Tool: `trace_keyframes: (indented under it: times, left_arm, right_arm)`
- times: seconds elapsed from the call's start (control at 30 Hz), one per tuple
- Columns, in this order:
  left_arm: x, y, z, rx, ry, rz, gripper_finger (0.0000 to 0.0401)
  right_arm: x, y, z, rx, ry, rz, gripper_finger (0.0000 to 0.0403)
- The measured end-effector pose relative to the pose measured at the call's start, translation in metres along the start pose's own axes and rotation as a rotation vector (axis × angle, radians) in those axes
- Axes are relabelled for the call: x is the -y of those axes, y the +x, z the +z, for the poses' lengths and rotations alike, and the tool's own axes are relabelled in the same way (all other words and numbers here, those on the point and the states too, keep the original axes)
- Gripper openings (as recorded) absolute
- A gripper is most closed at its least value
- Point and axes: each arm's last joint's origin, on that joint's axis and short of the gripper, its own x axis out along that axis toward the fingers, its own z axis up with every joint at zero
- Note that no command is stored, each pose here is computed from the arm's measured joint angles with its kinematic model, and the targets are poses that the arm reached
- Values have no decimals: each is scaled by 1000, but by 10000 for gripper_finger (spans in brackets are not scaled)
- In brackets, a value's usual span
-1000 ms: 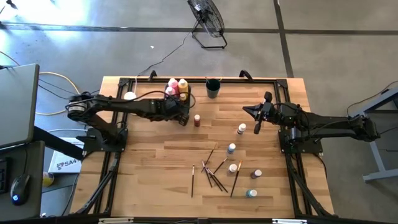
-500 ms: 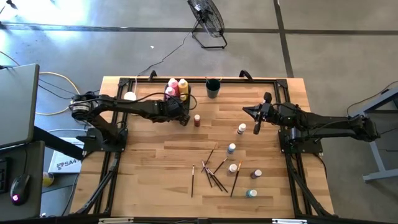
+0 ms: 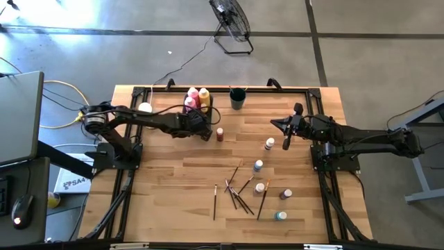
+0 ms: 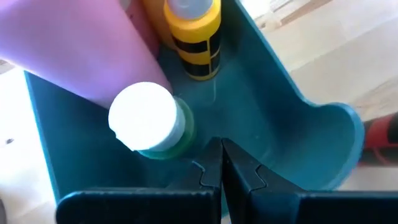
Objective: Pick & Place Paint Supplies
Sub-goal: Put the small green paint bottle into the green bin
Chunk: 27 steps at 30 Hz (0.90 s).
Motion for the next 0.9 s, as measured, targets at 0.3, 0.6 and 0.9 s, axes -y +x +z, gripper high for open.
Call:
trace_keyframes:
  times: [0.3, 0.6, 0.9]
  left_arm:
    - [-1, 1, 0, 16, 7, 34, 0]
    - [-4, 0, -2, 2, 0, 60, 0]
    - [-8, 0, -5, -14, -6, 103, 0]
  right_arm:
    - [0, 0, 0, 1, 0, 0, 4]
    - [0, 0, 0, 0, 0, 0, 4]
    - [0, 0, 0, 1, 0, 0, 4]
